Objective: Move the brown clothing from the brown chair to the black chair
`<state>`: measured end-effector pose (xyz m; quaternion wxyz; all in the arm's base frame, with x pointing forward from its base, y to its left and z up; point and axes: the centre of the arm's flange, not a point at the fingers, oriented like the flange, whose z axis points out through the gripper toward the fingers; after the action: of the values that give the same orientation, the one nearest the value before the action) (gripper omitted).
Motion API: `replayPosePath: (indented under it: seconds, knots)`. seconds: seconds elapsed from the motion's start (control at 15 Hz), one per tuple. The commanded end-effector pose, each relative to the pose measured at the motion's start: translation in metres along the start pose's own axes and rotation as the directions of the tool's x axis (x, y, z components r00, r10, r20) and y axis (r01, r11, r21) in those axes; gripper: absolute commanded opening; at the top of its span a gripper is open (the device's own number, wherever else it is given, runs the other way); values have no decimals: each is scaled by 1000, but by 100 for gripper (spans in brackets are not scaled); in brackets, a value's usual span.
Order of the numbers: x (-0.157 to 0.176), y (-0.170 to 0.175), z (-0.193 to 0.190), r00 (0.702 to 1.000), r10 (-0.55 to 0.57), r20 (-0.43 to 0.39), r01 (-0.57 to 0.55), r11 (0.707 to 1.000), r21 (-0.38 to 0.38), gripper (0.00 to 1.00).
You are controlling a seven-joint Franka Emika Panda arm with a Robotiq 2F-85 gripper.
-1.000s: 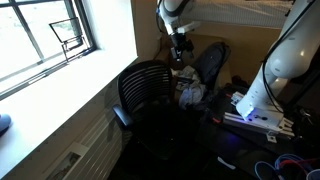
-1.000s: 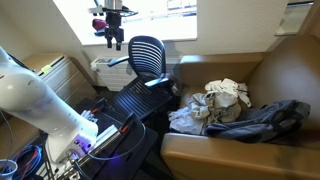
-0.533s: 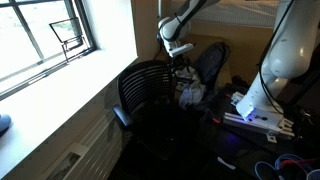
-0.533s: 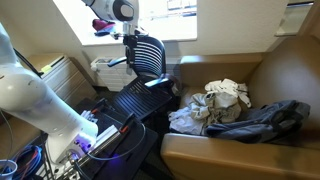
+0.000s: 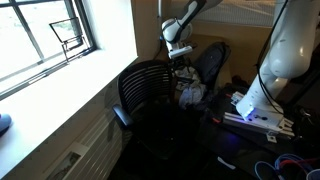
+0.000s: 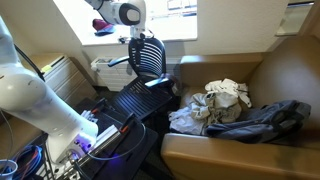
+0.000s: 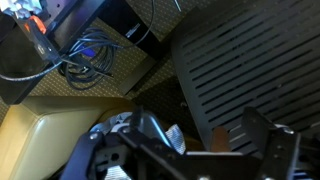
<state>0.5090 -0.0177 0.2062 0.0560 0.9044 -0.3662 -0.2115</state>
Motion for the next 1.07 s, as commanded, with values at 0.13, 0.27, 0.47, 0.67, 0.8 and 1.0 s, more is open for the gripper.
replayPosePath:
  seconds: [0.13, 0.27, 0.47, 0.67, 0.8, 1.0]
  knots:
    - [101, 124, 27, 955, 294, -42, -287, 949, 130, 100]
    - [135, 180, 35, 916, 402, 8, -398, 902, 168, 100]
    - [134, 202, 38, 906, 421, 34, -421, 894, 156, 100]
    - [148, 201, 48, 838, 541, -74, -520, 832, 196, 100]
    - [178, 194, 40, 784, 612, -102, -560, 769, 308, 100]
    - [208, 179, 31, 694, 704, -148, -591, 675, 441, 100]
